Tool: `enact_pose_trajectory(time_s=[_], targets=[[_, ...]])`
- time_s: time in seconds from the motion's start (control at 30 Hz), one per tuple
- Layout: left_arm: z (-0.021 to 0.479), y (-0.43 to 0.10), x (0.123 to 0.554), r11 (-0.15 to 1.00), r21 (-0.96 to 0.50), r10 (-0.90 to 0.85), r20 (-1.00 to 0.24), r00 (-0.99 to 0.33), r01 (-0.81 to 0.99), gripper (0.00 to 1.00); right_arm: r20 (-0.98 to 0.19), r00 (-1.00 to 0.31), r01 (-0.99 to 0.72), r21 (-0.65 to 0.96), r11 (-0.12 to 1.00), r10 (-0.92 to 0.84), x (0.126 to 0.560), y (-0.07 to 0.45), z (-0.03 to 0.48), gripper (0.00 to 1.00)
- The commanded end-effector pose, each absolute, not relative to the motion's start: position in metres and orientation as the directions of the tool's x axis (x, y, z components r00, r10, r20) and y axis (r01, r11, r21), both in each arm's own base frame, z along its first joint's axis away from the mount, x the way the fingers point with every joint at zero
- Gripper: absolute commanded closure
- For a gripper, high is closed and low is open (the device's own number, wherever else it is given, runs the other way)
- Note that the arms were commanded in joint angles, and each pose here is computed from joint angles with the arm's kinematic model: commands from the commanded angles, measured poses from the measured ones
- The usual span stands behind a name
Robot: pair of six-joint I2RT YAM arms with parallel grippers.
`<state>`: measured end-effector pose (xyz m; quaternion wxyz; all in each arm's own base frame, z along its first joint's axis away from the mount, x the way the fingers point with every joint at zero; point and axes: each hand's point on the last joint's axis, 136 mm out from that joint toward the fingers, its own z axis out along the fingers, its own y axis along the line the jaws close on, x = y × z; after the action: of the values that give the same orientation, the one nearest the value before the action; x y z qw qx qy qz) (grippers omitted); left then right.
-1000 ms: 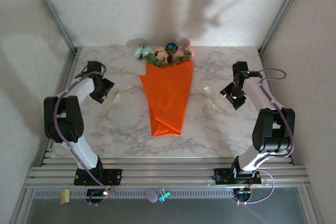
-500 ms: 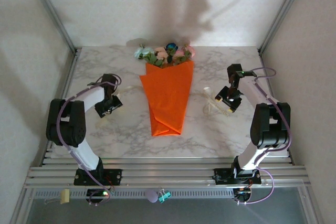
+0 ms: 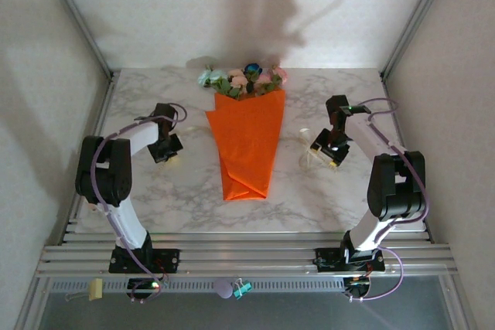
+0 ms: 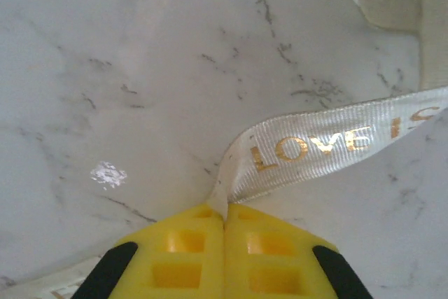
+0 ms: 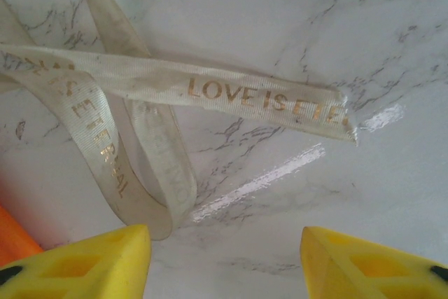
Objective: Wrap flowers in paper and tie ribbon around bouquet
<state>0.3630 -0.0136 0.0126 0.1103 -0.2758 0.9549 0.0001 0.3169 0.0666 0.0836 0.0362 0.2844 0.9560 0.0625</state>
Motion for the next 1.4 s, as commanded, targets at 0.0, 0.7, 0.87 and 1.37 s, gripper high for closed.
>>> enact_pose_trajectory(time_s=[0.0, 0.7, 0.87, 1.37], targets=[[-0.016, 0.004, 0.358, 0.828, -0.015, -0.551, -0.21, -0.808, -0.561, 1.0, -0.047, -0.825, 0.555, 0.119, 0.823, 0.563, 0.307, 0.062, 0.089, 0.43], [0.246, 0.041, 0.368, 0.526, -0.543, -0.821, -0.523, -0.226, -0.654, 1.0, -0.079, -0.759, 0.63, 0.159, 0.76, 0.646, 0.392, 0.072, 0.065, 0.41], [0.262, 0.04, 0.368, 0.515, -0.587, -0.835, -0.51, -0.208, -0.625, 1.0, -0.095, -0.815, 0.568, 0.072, 0.82, 0.572, 0.41, 0.064, 0.051, 0.45], [0.296, 0.046, 0.353, 0.46, -0.642, -0.86, -0.495, -0.126, -0.614, 1.0, -0.173, -0.808, 0.571, 0.005, 0.821, 0.563, 0.404, 0.044, 0.043, 1.0]])
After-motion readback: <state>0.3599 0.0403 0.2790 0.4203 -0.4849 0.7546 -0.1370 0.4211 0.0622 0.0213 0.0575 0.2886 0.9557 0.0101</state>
